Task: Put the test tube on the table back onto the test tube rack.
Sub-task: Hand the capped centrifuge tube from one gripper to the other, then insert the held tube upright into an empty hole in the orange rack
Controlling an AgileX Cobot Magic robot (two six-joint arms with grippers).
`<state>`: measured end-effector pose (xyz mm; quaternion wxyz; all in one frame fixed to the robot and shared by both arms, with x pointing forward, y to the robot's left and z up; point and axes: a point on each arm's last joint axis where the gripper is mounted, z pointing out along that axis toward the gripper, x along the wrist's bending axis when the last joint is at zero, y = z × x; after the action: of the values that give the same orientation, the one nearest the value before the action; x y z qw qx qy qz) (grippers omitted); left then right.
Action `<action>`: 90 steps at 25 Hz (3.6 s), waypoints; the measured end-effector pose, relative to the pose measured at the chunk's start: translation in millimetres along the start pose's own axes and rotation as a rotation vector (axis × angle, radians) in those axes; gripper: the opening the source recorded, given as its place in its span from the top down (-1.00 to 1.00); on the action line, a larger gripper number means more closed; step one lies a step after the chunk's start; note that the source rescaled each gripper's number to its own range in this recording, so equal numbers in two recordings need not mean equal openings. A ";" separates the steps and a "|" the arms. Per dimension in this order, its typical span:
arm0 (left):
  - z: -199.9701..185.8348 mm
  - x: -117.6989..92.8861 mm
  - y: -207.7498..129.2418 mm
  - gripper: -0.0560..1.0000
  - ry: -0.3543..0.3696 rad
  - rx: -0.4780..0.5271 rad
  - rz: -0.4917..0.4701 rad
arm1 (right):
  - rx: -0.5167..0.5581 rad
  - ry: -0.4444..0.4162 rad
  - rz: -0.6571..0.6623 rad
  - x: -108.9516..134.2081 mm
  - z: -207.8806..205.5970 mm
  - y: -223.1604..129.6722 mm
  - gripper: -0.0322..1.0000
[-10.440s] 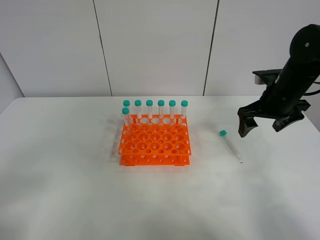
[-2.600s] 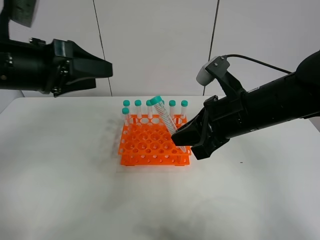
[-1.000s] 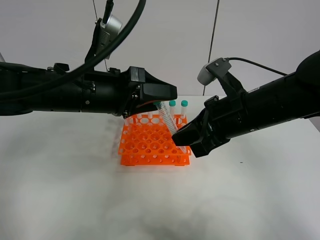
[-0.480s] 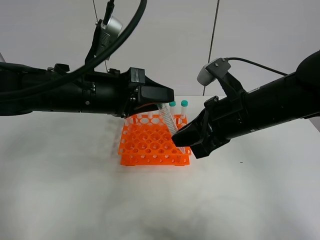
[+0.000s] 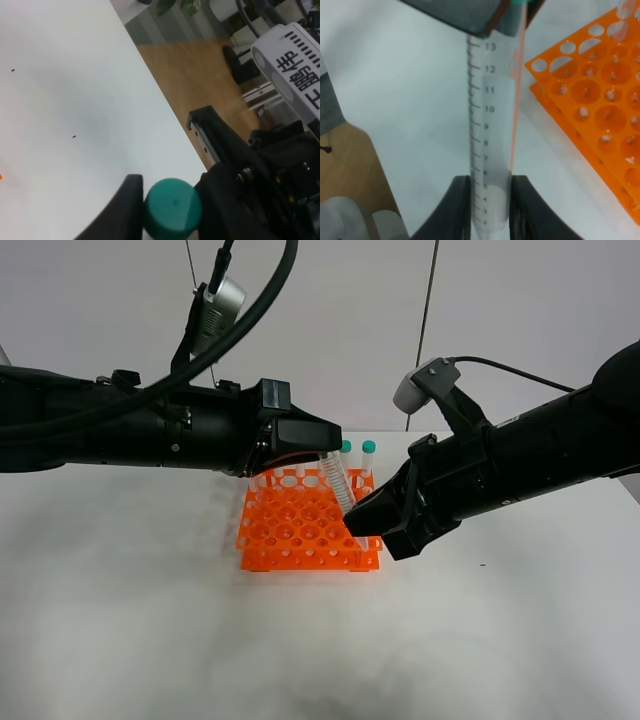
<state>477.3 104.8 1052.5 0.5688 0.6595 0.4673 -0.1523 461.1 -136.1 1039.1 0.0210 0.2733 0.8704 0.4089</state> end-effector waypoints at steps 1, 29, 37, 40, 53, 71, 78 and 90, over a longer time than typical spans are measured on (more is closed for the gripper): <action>0.0 0.0 0.0 0.88 0.000 0.000 0.000 | 0.000 0.000 0.000 0.0 0.0 0.0 0.90; 0.0 -1.5 -0.7 0.88 -0.016 0.008 -0.004 | 0.284 -0.214 0.155 -7.4 -57.1 46.8 -0.98; 0.0 -1.5 -0.7 0.88 -0.016 0.008 -0.004 | 0.371 -0.510 0.383 -53.1 -76.5 26.2 -1.00; 0.0 -1.5 -0.7 0.88 -0.016 0.008 -0.005 | 0.388 -0.559 0.494 -81.5 -84.7 12.2 -1.00; 0.0 -1.5 -0.7 0.88 -0.017 0.008 -0.006 | 0.459 -0.592 0.774 -117.9 -120.8 -27.9 -1.00; 0.0 -1.5 -0.7 0.88 -0.017 0.008 -0.006 | 0.174 -0.718 0.699 38.2 -147.8 -139.7 -1.00; 0.0 -1.5 -0.7 0.88 -0.017 0.008 -0.006 | -0.118 -0.856 0.592 77.3 -165.6 -158.8 -1.00; 0.0 -1.5 -0.7 0.88 -0.017 0.008 -0.006 | -0.268 -0.835 0.452 101.6 -174.8 -167.5 -1.00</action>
<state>475.9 104.0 1053.2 0.5696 0.6591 0.4639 -0.1612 252.4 -294.9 1053.1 0.3140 0.5906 0.6464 0.3670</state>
